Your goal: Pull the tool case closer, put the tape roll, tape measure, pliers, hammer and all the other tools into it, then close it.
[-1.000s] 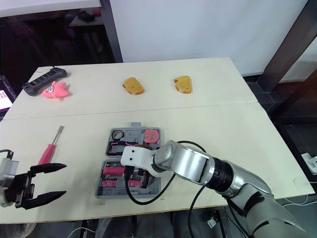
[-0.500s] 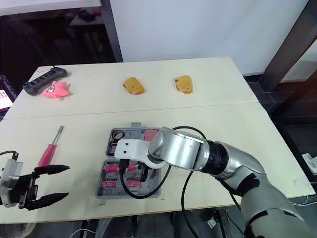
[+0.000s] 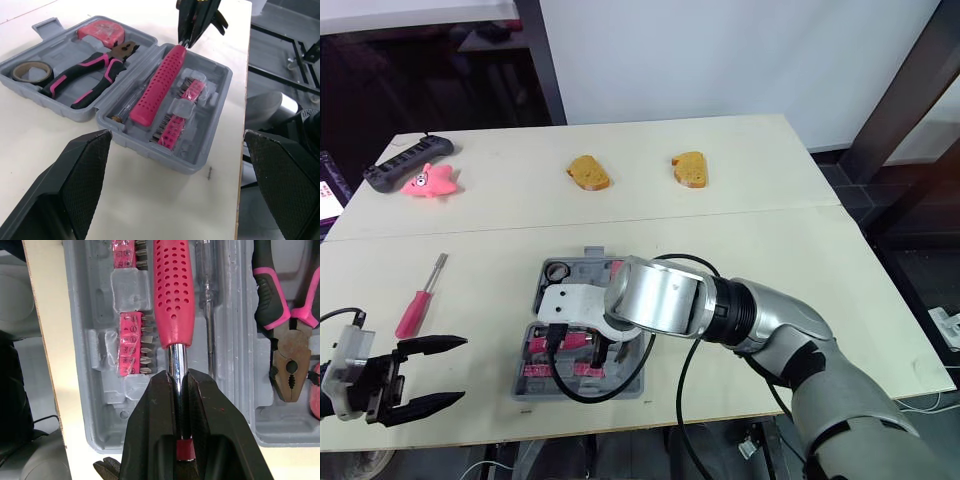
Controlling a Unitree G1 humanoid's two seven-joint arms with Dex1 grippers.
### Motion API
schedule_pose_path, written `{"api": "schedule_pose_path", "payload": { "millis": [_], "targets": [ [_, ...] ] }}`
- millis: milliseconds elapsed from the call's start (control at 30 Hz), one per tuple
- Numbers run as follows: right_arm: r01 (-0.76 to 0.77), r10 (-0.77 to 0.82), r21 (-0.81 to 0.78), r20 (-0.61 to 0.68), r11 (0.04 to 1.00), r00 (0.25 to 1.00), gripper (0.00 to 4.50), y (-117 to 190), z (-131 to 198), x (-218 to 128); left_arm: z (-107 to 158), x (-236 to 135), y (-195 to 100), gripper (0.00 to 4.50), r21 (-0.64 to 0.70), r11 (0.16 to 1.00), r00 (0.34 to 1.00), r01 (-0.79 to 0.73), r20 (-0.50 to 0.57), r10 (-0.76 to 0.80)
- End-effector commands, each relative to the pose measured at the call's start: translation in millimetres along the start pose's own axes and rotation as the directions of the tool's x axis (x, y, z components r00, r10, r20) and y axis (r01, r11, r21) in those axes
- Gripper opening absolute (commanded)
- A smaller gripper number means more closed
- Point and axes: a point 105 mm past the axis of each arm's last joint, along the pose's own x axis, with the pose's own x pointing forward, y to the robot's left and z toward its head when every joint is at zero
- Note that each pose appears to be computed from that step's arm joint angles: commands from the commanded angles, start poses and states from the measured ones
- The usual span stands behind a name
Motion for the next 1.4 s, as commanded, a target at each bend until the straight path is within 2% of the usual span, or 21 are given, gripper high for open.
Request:
{"api": "schedule_pose_path", "payload": {
  "millis": [33, 633, 967, 1033, 1067, 1200, 1400],
  "targets": [
    [0.001, -0.001, -0.017, -0.002, 1.000, 1.000, 0.09, 4.1, 3.4, 3.5, 2.2, -0.4, -0.6, 4.50, 0.020, 1.000, 1.000, 0.000, -0.001, 0.000],
    [0.003, -0.003, 0.019, 0.019, 1.000, 1.000, 0.09, 7.0, 12.7, 23.9, 4.5, 2.3, -1.8, 4.50, 0.017, 1.000, 1.000, -0.005, 0.005, 0.005],
    [-0.001, 0.002, 0.046, -0.007, 0.999, 1.000, 0.09, 5.5, -5.0, 36.3, 4.0, 1.6, -0.6, 4.50, 0.016, 1.000, 1.000, -0.010, 0.004, 0.010],
    [0.002, -0.002, 0.054, -0.012, 0.999, 1.000, 0.97, 3.7, -9.0, 37.6, 4.1, 1.5, -0.5, 4.50, 0.015, 1.000, 1.000, -0.010, 0.004, 0.010],
    [0.004, -0.003, 0.058, -0.013, 0.998, 1.000, 1.24, 2.8, -10.8, 37.9, 4.1, 1.5, -0.6, 4.50, 0.014, 1.000, 1.000, -0.010, 0.004, 0.010],
    [0.009, -0.009, 0.069, -0.006, 0.998, 1.000, 3.10, -0.1, -12.9, 37.0, 4.0, 1.4, -0.5, 4.50, 0.011, 1.000, 1.000, -0.011, 0.005, 0.011],
    [0.026, -0.028, 0.082, 0.026, 0.996, 0.999, 3.10, -5.7, -9.0, 32.7, 3.3, 2.3, -0.8, 4.50, 0.007, 1.000, 1.000, -0.009, 0.007, 0.009]
  ]
}}
